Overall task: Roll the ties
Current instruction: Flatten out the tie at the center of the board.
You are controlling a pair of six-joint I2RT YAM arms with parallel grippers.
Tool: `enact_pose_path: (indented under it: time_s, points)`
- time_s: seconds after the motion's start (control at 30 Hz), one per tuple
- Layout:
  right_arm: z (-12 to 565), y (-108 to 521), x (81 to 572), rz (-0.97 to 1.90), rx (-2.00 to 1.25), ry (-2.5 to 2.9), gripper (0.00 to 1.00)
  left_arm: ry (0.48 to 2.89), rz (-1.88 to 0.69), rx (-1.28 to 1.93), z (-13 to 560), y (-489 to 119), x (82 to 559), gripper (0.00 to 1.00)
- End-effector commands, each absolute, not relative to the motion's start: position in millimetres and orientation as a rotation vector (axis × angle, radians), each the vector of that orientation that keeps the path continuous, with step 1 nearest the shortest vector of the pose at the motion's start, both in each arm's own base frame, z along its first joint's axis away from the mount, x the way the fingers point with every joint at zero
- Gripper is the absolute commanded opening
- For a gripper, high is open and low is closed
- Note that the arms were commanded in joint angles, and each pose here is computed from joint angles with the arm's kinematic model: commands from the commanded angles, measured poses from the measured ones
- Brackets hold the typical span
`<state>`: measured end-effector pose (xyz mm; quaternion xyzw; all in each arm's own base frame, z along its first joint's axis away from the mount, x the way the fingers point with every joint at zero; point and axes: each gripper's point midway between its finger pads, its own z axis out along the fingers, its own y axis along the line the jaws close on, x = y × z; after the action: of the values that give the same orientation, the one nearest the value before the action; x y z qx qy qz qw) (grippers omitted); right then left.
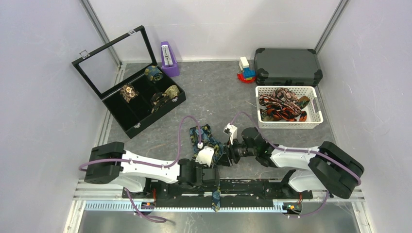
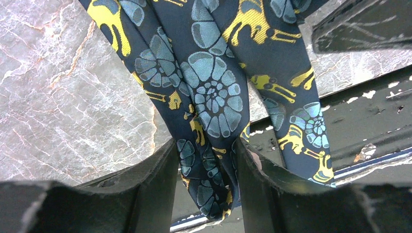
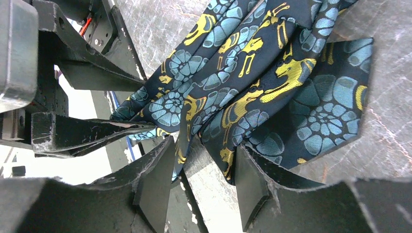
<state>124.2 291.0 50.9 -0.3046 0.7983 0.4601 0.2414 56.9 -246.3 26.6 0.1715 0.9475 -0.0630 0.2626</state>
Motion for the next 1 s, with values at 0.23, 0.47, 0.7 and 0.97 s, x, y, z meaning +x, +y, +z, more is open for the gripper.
enact_pose_path:
  time_s: [0.23,0.47,0.7,0.97]
  points:
    - [61.4,319.4,120.3,1.343,-0.765,2.142,0.64,2.454,-0.302,0.309,41.8,-257.2,72.9,0.35]
    - [52.8,324.9,119.9,1.319,-0.72,2.177,0.44,2.439,-0.347,0.271,44.2,-253.1,74.5,0.3]
    - [57.4,333.8,116.9,1.346,-0.738,2.17,0.18,2.425,-0.367,0.252,47.3,-251.0,76.3,0.23]
    - [71.7,299.6,138.7,0.945,-0.973,2.377,0.0,2.368,-0.279,0.231,71.6,-223.9,88.8,0.09]
